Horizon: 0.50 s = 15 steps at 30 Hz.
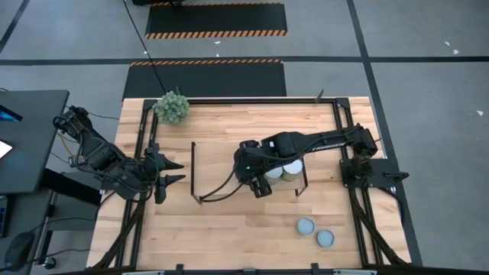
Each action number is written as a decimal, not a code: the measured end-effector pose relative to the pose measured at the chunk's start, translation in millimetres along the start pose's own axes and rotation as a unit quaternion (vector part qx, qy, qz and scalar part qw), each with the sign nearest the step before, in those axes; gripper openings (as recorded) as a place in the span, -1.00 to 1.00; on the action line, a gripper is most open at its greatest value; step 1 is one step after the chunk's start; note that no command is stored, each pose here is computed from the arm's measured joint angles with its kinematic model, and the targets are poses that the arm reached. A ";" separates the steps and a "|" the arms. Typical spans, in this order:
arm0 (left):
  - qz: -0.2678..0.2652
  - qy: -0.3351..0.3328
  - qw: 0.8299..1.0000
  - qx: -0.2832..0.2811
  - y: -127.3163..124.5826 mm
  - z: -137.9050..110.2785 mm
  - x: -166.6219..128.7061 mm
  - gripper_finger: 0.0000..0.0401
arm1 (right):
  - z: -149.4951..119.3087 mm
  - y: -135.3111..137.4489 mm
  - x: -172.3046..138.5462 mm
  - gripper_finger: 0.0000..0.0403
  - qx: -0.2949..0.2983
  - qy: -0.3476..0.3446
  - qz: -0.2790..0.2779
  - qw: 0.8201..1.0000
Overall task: Pick and place cans onto a shelf
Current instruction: Put the canned diced tomatoes on the shelf
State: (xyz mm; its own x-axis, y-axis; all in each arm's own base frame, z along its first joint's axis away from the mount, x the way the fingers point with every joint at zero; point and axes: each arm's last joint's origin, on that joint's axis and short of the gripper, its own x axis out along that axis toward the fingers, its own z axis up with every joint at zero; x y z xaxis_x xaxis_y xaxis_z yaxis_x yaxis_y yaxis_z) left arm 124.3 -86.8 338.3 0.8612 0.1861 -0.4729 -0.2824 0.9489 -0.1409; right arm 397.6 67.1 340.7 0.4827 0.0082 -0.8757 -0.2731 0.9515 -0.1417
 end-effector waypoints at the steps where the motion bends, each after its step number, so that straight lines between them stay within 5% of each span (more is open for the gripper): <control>1: 0.000 0.000 1.000 0.000 0.0 0.0 0.0 -0.22 | -0.4 -0.5 0.0 0.54 0.001 0.002 0.000 1.000; 15: -0.015 -0.016 1.000 -0.002 -3.7 4.1 -0.1 -0.22 | -4.5 -4.0 0.5 0.60 0.006 0.021 -0.005 1.000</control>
State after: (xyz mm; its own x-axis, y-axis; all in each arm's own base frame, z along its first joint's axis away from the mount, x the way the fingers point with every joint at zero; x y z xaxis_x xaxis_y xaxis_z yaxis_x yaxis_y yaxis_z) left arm 126.9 -89.3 342.5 0.8825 0.1662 -0.4400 -0.2584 0.9530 -0.1583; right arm 395.2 61.9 338.8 0.4503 -0.0140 -0.8927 -0.2582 0.9551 -0.1452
